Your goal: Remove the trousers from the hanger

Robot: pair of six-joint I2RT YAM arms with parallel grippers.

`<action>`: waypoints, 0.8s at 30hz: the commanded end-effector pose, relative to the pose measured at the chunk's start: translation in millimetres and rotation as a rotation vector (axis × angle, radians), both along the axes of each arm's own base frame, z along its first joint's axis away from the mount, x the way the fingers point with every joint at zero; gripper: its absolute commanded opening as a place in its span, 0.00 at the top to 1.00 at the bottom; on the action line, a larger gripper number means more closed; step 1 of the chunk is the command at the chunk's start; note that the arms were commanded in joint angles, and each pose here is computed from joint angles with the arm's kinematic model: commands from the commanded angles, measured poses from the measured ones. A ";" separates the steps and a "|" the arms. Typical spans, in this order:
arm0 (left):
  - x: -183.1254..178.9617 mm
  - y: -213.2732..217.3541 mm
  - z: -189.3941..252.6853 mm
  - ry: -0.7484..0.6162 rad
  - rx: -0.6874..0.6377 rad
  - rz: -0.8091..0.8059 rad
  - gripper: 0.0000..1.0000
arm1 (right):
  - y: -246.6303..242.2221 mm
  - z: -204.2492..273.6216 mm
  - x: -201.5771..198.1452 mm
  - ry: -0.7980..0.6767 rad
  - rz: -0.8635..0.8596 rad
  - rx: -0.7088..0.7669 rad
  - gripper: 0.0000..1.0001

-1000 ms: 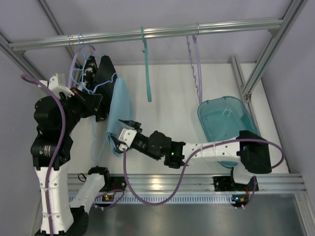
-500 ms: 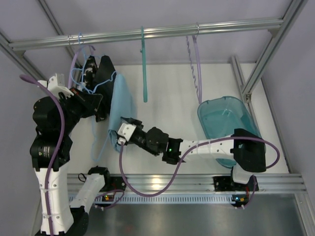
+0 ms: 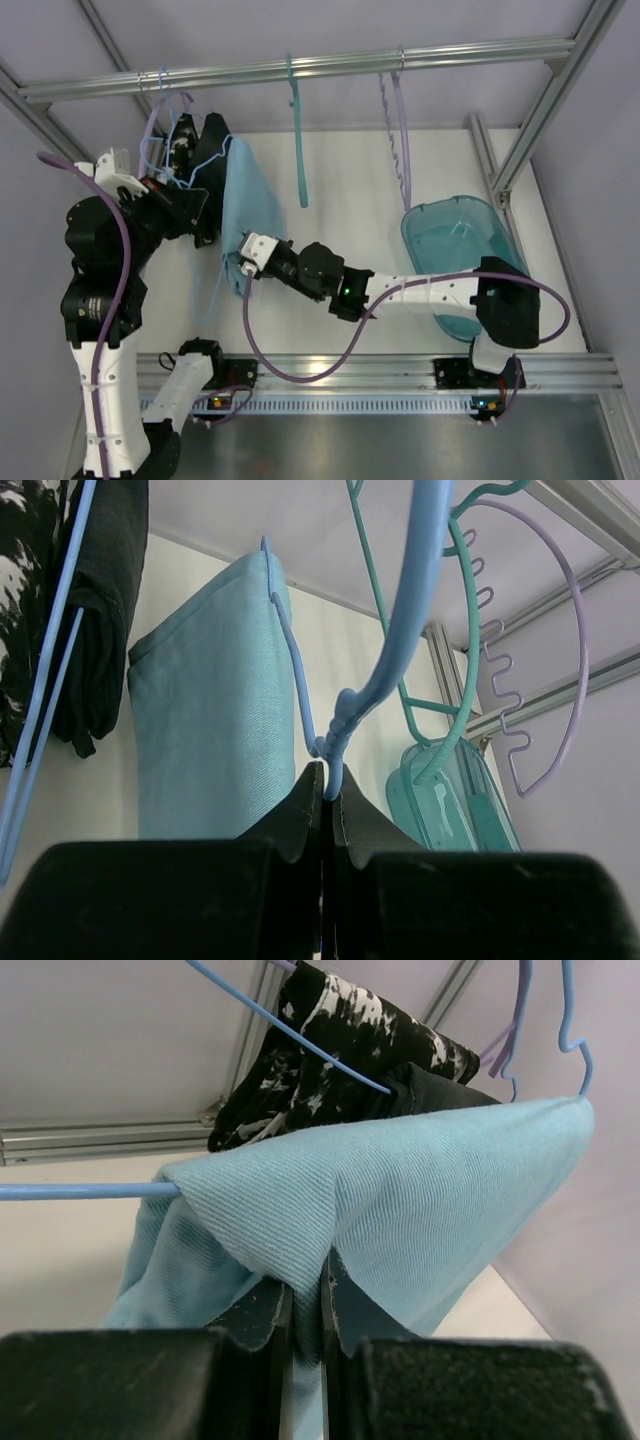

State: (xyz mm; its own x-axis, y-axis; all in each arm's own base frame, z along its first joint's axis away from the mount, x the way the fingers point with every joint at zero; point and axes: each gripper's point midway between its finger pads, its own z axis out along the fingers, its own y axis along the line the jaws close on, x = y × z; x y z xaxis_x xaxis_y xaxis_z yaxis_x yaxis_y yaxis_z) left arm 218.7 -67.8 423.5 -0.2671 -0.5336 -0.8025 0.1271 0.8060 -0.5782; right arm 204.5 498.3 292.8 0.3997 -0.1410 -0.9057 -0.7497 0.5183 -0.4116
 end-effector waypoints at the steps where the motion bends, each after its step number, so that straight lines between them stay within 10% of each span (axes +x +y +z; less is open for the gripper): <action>1: -13.4 -9.8 56.8 -0.227 -0.027 -0.056 1.00 | -11.1 54.8 19.0 -0.045 -0.048 0.111 1.00; 24: 16.5 9.0 -39.1 -0.032 0.052 0.038 1.00 | -101.1 195.6 -88.9 -0.124 0.310 0.272 1.00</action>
